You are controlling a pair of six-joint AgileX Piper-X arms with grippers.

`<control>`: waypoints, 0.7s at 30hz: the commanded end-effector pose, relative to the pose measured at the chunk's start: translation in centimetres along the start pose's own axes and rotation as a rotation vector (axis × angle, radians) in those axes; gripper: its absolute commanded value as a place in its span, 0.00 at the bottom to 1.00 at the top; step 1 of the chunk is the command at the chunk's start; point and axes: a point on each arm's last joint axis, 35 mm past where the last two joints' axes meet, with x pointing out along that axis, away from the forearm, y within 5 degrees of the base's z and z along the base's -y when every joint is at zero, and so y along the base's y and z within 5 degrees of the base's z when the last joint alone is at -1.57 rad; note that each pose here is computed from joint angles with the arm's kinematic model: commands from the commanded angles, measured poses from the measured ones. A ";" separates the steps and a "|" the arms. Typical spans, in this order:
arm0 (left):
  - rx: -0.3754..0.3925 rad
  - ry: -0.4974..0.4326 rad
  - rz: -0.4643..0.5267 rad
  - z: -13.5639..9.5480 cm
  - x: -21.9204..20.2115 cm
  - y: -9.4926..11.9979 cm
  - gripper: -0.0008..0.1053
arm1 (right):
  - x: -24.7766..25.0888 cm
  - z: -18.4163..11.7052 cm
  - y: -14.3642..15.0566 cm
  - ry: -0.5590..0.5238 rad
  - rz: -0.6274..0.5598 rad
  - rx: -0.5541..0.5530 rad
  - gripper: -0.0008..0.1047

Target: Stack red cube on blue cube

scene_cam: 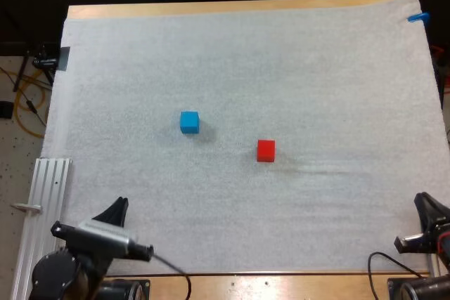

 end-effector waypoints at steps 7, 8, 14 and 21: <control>0.155 0.095 -0.181 3.4 -0.8 -1.1 0.01 | 1.0 4.0 -0.3 0.037 0.153 -0.103 0.02; 0.166 0.120 -0.209 3.8 -0.7 -1.3 0.01 | 1.2 4.6 -0.4 0.040 0.173 -0.120 0.02; 0.220 0.274 -0.353 4.8 0.1 -2.3 0.01 | 3.3 7.4 -0.6 0.066 0.319 -0.213 0.02; 0.230 0.317 -0.374 4.9 0.8 -2.5 0.01 | 6.2 10.1 -1.0 0.111 0.392 -0.282 0.02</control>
